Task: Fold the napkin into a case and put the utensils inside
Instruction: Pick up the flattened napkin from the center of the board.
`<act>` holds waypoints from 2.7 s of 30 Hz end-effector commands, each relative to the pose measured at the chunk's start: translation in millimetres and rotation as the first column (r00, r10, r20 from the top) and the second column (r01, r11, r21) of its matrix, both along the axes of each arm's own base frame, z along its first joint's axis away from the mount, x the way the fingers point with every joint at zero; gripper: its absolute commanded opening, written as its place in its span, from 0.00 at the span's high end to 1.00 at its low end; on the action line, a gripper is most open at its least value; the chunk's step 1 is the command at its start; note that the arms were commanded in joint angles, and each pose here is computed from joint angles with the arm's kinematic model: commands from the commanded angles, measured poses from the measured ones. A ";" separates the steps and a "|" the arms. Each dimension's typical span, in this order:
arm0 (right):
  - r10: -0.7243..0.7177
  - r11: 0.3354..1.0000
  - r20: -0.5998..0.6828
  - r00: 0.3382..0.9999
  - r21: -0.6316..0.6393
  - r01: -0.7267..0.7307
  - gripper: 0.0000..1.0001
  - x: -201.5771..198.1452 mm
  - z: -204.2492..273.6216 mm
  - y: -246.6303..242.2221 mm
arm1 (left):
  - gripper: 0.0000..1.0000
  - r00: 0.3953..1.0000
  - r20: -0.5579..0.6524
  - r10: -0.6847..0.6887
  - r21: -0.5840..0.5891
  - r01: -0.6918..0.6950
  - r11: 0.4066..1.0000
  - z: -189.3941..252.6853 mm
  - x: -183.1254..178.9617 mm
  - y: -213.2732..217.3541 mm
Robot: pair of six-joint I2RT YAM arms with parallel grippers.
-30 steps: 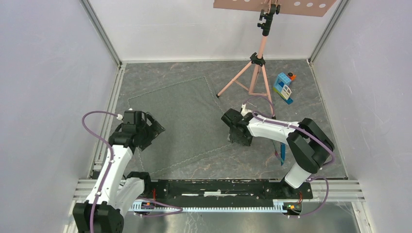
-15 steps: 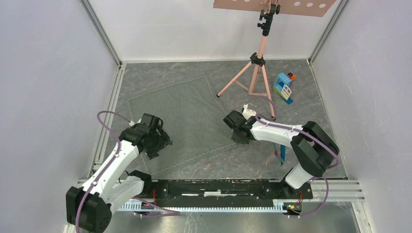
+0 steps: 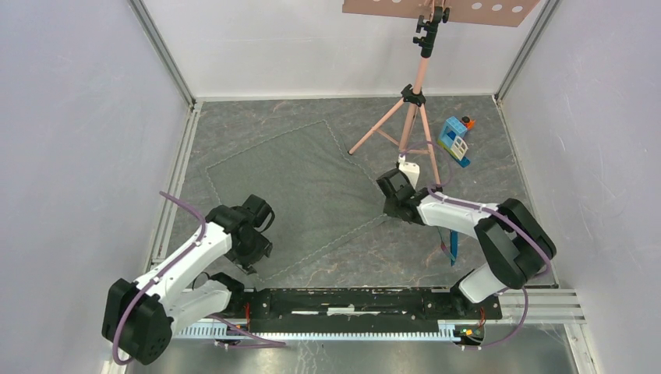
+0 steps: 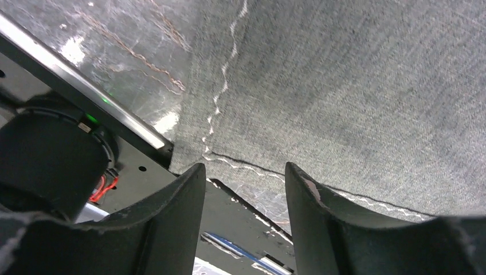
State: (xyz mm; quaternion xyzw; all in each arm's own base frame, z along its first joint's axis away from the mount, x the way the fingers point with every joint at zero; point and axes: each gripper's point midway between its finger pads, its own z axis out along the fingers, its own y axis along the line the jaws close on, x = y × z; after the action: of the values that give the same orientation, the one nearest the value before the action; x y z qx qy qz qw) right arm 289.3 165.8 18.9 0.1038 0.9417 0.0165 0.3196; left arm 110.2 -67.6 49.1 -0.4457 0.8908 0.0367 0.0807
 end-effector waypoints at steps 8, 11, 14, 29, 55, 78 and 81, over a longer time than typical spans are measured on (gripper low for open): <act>0.079 0.997 0.191 0.978 -0.001 -0.081 1.00 49.1 32.9 2.4 | 0.44 0.993 -0.101 0.061 0.023 -0.059 0.998 -4.0 -24.3 -45.2; 0.069 0.997 0.189 0.979 0.006 -0.072 1.00 51.3 30.4 2.6 | 0.47 0.992 -0.106 0.069 0.022 -0.067 0.998 -8.3 -30.1 -52.9; 0.061 0.998 0.181 0.982 0.016 -0.064 1.00 54.6 29.4 0.9 | 0.47 0.990 -0.109 0.084 0.024 -0.082 0.996 -16.2 -33.5 -51.9; 0.040 0.999 0.192 0.981 0.026 -0.046 1.00 53.0 30.5 -9.2 | 0.44 0.984 -0.007 0.180 -0.007 -0.180 0.984 -45.8 -28.2 -38.5; 0.099 0.990 0.178 0.979 0.076 -0.115 1.00 46.8 35.9 3.4 | 0.83 0.978 0.136 0.159 -0.008 -0.159 0.987 -48.2 1.6 -25.4; 0.466 0.513 0.794 0.391 0.118 -0.850 1.00 -15.8 287.2 104.7 | 0.98 0.332 0.885 -0.328 0.242 0.274 0.931 305.3 83.2 1.4; 0.411 0.426 0.886 0.214 0.021 -0.904 1.00 -49.8 350.9 100.3 | 0.98 0.116 0.933 -0.340 0.290 0.316 0.904 374.8 65.1 6.5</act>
State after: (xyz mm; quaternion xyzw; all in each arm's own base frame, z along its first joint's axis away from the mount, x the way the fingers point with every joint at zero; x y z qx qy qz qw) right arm 283.6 258.7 251.2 -0.1887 0.7372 0.3919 0.5171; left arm 189.5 -82.2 335.9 -0.2663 0.7744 -0.2497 0.5168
